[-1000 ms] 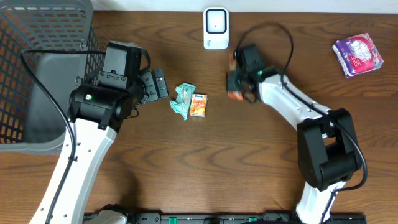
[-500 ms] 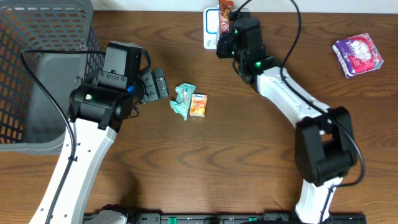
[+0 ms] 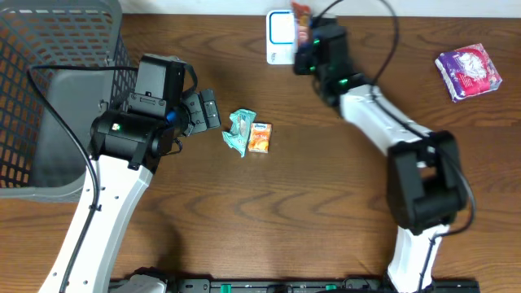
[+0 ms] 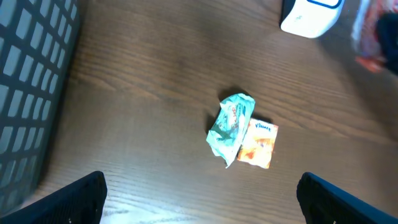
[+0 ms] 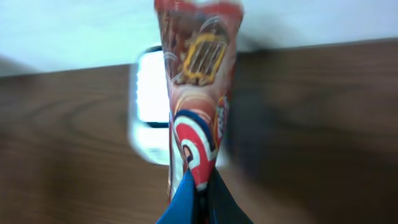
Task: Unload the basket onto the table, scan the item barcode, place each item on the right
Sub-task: 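Hold the red snack bar over the white scanner, then carry the red snack bar right and place it beside the purple bag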
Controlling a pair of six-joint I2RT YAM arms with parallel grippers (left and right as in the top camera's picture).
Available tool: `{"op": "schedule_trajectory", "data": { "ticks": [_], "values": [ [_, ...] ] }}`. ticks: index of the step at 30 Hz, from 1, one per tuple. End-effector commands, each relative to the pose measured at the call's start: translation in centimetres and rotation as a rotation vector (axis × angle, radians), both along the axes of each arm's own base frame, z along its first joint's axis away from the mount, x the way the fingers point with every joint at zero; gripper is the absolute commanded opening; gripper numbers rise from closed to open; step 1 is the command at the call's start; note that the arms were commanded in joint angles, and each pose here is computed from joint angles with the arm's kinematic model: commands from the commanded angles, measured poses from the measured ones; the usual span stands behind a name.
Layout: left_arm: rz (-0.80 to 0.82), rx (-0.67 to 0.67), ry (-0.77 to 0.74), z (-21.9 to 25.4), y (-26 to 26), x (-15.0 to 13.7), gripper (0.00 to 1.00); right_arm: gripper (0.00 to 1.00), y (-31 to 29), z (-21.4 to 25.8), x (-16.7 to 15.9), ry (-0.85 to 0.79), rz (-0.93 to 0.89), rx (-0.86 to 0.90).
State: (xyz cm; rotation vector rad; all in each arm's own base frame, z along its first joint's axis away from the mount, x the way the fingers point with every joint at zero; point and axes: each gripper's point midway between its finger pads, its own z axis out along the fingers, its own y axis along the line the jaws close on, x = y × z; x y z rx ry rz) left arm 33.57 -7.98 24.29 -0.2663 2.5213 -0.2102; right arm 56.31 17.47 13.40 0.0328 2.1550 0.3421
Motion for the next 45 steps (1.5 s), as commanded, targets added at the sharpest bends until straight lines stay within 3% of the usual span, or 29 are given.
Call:
{"op": "schedule_trajectory", "data": {
  "ticks": [1,8,15,20,28,33,37,40,45],
  "values": [
    [0.004,0.022,-0.002,0.0,0.3,0.0,0.98,0.01,-10.4,5.5,0.1,-0.042,-0.247,-0.070],
    [0.004,0.022,-0.002,0.0,0.3,0.0,0.98,0.01,-27.5,1.6,-5.9,0.240,-0.650,-0.258],
    [0.004,0.022,-0.002,0.0,0.3,0.0,0.98,0.01,-37.9,-2.6,-11.0,0.393,-0.973,-0.098],
    [0.004,0.022,-0.002,0.0,0.3,0.0,0.98,0.02,-36.9,-5.4,-10.3,0.460,-0.772,0.072],
    [0.004,0.022,-0.002,0.0,0.3,0.0,0.98,0.08,-34.9,-5.4,-11.1,0.517,-0.686,0.129],
    [0.004,0.022,-0.002,0.0,0.3,0.0,0.98,0.01,-30.3,-6.3,-13.5,0.674,-0.553,0.295],
    [0.004,0.022,-0.002,0.0,0.3,0.0,0.98,0.02,-31.1,-8.2,-18.0,0.849,-0.669,0.195],
    [0.004,0.022,-0.002,0.0,0.3,0.0,0.98,0.15,-32.9,-9.7,-19.9,0.882,-0.797,0.101],
    [0.004,0.022,-0.002,0.0,0.3,0.0,0.98,0.20,-34.2,-11.7,-19.0,0.785,-0.831,0.061]
  ]
}}
